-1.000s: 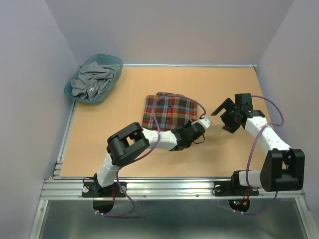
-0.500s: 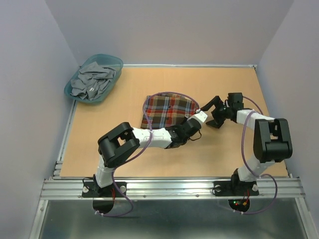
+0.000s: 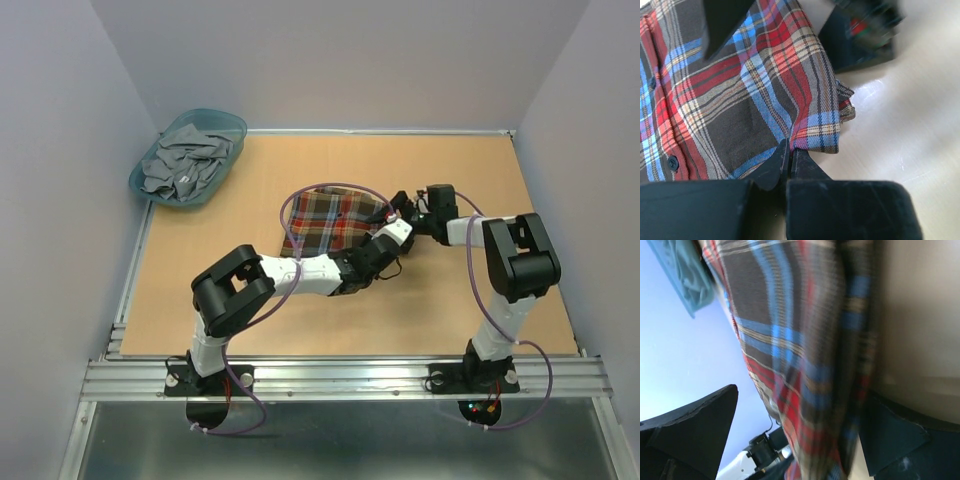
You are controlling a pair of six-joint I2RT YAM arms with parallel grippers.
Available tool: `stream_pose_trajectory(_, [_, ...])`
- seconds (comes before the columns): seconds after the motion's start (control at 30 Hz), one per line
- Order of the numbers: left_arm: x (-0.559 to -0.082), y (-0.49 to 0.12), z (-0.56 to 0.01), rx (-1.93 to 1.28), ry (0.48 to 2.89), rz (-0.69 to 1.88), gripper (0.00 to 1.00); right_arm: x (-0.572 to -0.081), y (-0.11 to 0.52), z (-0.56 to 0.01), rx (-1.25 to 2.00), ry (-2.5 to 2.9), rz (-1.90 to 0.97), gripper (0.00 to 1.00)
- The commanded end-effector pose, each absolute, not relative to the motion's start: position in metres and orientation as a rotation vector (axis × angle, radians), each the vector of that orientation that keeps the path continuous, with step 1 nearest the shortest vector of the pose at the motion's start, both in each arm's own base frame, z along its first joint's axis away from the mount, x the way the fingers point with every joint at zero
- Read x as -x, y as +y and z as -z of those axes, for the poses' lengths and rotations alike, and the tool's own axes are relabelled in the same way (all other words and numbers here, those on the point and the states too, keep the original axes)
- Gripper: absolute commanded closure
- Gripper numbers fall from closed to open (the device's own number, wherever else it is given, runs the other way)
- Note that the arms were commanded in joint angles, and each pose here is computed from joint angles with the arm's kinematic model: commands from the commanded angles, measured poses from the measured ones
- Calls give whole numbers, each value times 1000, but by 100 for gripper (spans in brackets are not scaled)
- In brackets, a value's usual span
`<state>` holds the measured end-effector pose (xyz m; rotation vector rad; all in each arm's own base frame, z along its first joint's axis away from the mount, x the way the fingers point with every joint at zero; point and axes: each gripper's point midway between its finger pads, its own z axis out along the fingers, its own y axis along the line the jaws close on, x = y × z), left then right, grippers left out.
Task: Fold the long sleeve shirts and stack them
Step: Fold the shirt
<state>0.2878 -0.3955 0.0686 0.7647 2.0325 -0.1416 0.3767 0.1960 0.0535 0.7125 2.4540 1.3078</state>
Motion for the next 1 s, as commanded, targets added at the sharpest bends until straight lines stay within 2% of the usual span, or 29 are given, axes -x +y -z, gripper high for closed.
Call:
stream_pose_trajectory(0.0, [-291,-402,-115,-660,1986,245,100,-377,214,-26,-681,2510,-1258,3])
stream_pose_trajectory(0.1, [-286,-407,-118,-649,2001,291,100,-380,221,-19,-654,2501,-1278,12])
stream_pose_trajectory(0.2, [-282,-410,-116,-646,2023,324,100,-387,223,-17,-610,2470,-1296,25])
stream_pose_trajectory(0.23, [-280,-410,-116,-644,2031,337,100,-388,225,-19,-588,2456,-1310,37])
stream_pose_trajectory(0.3, [-278,-409,-115,-634,2042,344,100,-389,225,-19,-561,2450,-1314,53])
stream_pose_trajectory(0.33, [-278,-407,-114,-618,2052,337,96,-388,225,-17,-550,2451,-1310,68])
stream_pose_trajectory(0.4, [-279,-398,-119,-576,2056,315,87,-387,224,-20,-512,2446,-1303,81])
stream_pose_trajectory(0.43, [-281,-392,-120,-544,2065,310,79,-385,224,-19,-505,2450,-1296,88])
stream_pose_trajectory(0.5, [-283,-381,-123,-495,2082,298,70,-383,222,-18,-461,2458,-1278,94])
stream_pose_trajectory(0.53, [-284,-376,-133,-449,2084,325,58,-381,222,-19,-445,2465,-1278,97])
stream_pose_trajectory(0.57, [-289,-364,-131,-421,2101,313,54,-382,222,-19,-397,2463,-1267,99])
stream_pose_trajectory(0.6, [-289,-359,-134,-405,2106,329,47,-382,221,-20,-371,2464,-1260,99])
stream_pose_trajectory(0.63, [-290,-354,-151,-371,2087,362,37,-382,220,-20,-344,2469,-1249,99])
stream_pose_trajectory(0.7, [-296,-332,-169,-293,2075,392,26,-381,217,-19,-275,2499,-1213,99])
stream_pose_trajectory(0.77, [-305,-301,-172,-220,2098,353,20,-383,211,-20,-232,2515,-1178,99])
stream_pose_trajectory(0.8, [-308,-286,-187,-178,2075,357,14,-386,207,-22,-221,2515,-1164,100])
stream_pose_trajectory(0.97, [-324,-200,-193,-22,2071,222,7,-392,189,-37,-41,2607,-1020,100])
